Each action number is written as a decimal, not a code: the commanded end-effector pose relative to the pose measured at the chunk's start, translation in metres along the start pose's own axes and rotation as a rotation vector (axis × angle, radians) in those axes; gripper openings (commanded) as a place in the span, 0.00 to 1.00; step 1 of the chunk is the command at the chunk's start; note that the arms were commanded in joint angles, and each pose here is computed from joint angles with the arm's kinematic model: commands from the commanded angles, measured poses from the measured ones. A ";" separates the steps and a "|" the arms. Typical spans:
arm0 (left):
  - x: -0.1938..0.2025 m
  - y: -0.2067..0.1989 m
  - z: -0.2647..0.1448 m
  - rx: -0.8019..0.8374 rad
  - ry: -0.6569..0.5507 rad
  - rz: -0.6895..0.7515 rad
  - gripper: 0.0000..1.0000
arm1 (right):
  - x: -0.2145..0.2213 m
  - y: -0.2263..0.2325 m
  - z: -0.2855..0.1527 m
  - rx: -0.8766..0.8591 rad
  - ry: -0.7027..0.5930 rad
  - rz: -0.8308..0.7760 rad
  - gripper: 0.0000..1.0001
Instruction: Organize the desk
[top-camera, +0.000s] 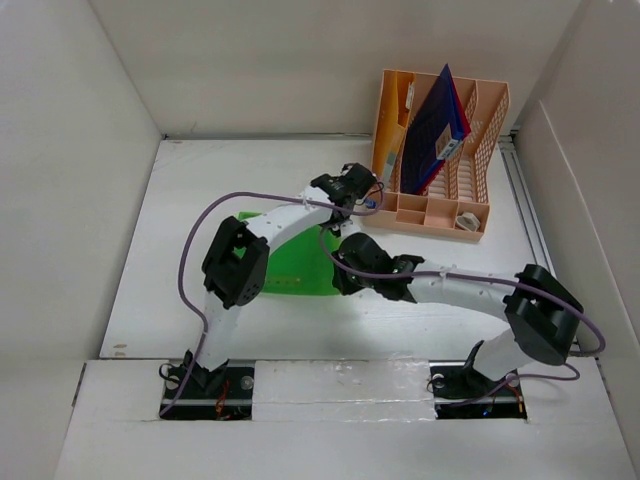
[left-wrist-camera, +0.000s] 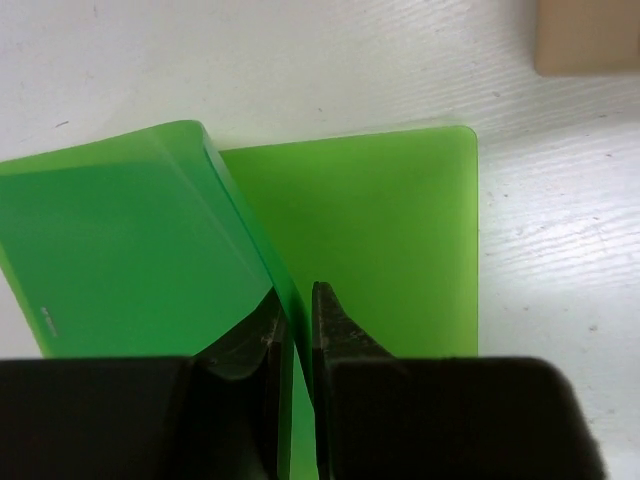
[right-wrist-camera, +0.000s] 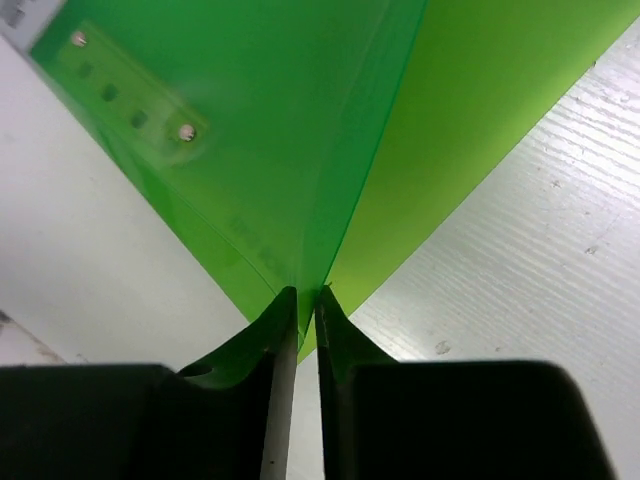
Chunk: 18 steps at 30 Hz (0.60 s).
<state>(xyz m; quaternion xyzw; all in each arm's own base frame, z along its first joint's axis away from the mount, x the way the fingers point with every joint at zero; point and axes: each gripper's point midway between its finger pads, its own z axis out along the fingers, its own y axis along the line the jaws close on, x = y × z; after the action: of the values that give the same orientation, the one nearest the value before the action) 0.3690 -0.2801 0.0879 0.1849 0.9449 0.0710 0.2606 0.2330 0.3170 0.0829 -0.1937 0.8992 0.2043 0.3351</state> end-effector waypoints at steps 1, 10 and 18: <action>-0.004 0.008 -0.032 0.131 -0.017 -0.016 0.00 | -0.045 -0.009 -0.019 0.051 -0.171 0.011 0.20; -0.028 0.029 -0.055 0.350 -0.113 -0.197 0.00 | -0.076 0.001 -0.078 -0.046 -0.340 0.143 0.63; -0.057 0.036 -0.104 0.486 -0.238 -0.291 0.00 | -0.076 0.026 -0.088 -0.197 -0.341 0.144 0.72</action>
<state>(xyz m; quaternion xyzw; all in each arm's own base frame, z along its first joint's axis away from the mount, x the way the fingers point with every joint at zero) 0.3828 -0.2553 0.1680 0.1133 0.9364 -0.1407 0.3007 0.2305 0.2967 0.1976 -0.1123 0.8287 0.3092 0.4527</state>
